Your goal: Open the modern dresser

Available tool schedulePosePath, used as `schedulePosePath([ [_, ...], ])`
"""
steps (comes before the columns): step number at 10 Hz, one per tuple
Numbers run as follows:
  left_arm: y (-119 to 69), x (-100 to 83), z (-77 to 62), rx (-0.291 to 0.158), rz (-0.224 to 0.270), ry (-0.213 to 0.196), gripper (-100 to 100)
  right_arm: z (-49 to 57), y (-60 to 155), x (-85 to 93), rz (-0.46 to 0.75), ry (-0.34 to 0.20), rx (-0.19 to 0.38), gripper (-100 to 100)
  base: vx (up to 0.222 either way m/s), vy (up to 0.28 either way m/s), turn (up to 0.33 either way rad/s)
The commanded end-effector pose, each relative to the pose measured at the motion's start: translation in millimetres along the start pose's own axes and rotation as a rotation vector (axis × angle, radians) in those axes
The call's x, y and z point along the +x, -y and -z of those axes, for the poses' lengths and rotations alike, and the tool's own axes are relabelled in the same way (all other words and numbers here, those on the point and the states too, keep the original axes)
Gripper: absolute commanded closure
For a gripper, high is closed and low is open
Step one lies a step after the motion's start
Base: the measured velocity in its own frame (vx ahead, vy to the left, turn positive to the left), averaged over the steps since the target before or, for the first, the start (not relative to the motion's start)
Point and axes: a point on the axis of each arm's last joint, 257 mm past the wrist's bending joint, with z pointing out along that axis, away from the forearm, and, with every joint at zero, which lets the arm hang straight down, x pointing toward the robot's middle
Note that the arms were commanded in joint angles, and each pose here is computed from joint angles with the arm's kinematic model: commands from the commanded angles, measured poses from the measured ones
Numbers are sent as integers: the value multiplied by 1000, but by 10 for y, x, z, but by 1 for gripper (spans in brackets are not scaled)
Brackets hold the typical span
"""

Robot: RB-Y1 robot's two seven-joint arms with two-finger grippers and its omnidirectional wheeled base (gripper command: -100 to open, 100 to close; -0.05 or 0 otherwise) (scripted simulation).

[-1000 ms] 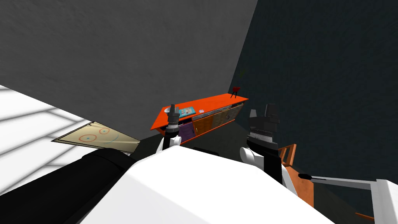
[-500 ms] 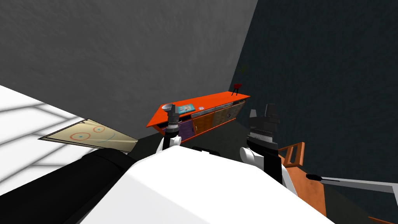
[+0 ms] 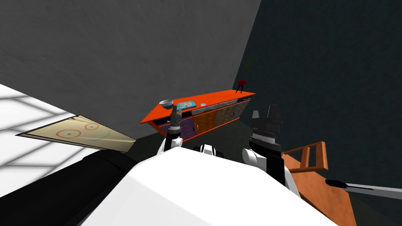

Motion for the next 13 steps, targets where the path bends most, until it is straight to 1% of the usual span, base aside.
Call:
schedulePosePath([
  [1, -152, 34, 97, -6, -2, -41, -100, 0, 0, 0, 0, 0, 0, 0, 117, -81, 62],
  [4, -317, 28, 206, -17, 5, -56, -100, 0, 0, 0, 0, 0, 0, 0, 109, -90, 51],
  [7, -490, -5, 338, -28, 15, -60, -100, 0, 0, 0, 0, 0, 0, 0, 104, -79, 67],
  [9, -594, -42, 430, -33, 22, -57, -100, 0, 0, 0, 0, 0, 0, 0, 134, -110, 70],
  [13, -835, -138, 661, -52, 39, -41, -100, 0, 0, 0, 0, 0, 0, 0, 120, -107, 78],
])
